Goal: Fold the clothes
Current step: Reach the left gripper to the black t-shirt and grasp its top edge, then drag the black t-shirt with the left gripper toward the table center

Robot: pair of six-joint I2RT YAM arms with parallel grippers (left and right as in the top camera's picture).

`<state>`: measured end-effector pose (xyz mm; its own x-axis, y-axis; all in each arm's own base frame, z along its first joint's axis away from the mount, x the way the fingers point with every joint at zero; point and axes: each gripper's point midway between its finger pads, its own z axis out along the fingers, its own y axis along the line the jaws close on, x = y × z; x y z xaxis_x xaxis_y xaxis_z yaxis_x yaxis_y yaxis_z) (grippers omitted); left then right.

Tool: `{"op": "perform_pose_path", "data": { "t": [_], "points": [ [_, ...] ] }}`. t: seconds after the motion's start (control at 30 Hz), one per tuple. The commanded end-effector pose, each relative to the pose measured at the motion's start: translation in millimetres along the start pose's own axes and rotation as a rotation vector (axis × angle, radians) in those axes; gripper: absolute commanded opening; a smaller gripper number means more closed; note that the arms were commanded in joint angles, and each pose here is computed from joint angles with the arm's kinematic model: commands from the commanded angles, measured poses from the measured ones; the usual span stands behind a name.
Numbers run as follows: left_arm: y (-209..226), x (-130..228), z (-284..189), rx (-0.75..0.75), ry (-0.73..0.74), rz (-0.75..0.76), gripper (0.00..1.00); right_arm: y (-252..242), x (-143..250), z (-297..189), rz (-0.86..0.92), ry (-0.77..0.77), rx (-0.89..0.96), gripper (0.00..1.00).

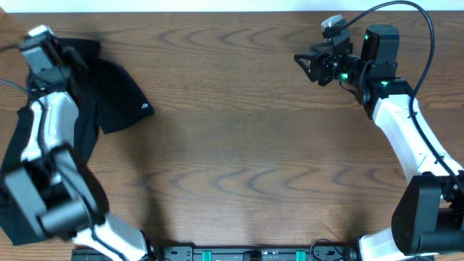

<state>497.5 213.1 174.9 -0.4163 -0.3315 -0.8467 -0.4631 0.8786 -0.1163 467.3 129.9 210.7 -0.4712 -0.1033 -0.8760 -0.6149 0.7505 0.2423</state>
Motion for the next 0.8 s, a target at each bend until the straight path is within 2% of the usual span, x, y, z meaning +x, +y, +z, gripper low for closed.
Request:
{"op": "perform_pose_path", "data": {
  "t": [0.0,0.13,0.43,0.77],
  "points": [
    [-41.8,-34.6,-40.5,0.117,-0.064,-0.017,0.06,-5.2,-9.2,0.7,0.017,-0.015,0.042,0.47],
    [-88.9,-41.3,-69.0,0.237,-0.074,-0.007,0.06,-14.3,-9.1,-2.3,0.032,-0.017,0.074,0.42],
    [-226.2,-25.5,-115.2,0.558,-0.075,-0.008,0.06,-41.1,-10.0,-21.6,0.090,-0.041,0.105,0.42],
    [-383.3,-3.4,-221.6,0.958,-0.192,0.025,0.06,-75.8,-10.8,-54.0,0.160,-0.086,0.126,0.42]
  ]
}}
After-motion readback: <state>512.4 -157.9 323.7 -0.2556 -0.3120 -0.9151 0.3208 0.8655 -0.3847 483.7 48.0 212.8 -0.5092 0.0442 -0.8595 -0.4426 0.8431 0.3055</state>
